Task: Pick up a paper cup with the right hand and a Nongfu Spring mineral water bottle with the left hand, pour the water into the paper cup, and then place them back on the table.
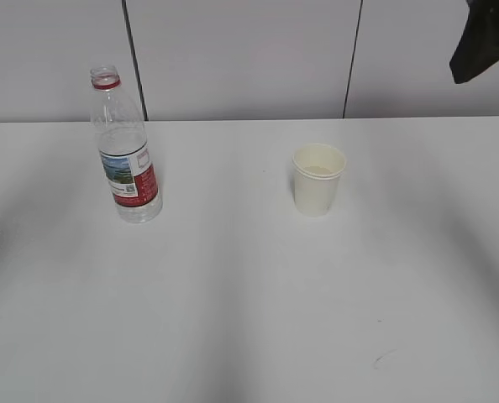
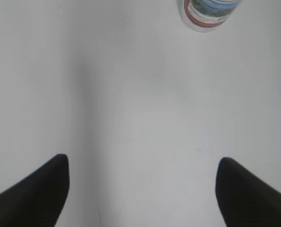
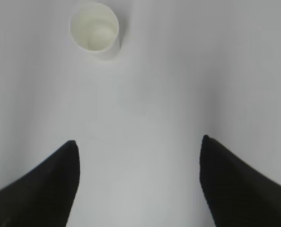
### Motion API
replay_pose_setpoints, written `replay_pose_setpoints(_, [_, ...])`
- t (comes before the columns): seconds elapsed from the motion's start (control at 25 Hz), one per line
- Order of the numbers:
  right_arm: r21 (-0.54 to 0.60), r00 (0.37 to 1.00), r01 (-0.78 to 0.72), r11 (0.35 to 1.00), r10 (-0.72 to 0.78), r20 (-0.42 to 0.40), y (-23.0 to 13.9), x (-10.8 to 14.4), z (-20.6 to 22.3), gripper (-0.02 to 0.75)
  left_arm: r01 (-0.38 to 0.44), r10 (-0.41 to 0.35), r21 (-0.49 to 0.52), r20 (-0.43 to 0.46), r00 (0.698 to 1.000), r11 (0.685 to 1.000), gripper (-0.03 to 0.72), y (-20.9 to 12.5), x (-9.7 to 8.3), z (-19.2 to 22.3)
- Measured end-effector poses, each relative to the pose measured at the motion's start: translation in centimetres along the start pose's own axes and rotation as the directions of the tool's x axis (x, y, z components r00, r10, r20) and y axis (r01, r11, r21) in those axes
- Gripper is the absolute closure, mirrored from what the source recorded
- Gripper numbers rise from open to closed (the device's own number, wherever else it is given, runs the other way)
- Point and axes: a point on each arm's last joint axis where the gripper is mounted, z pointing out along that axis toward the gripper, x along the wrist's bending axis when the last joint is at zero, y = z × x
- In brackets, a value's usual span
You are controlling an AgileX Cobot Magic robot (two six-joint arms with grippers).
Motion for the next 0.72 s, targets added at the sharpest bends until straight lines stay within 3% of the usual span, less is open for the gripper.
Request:
replay_pose_setpoints(0.36, [0.006,1.0,-0.001,1.0,0.001,-0.01,-0.3,0.0,-0.3,0.156,0.077,-0.077,0.002,0.111,0.991,0.997,0.124,-0.8,-0.1,-0.7])
replay_pose_setpoints(0.72, [-0.031,1.0,0.012,0.999,-0.013,-0.014,-6.8,-1.0,-3.7,0.156,0.077,-0.069,-0.104,0.078,0.995,0.992,0.124,-10.2,1.2,-4.4])
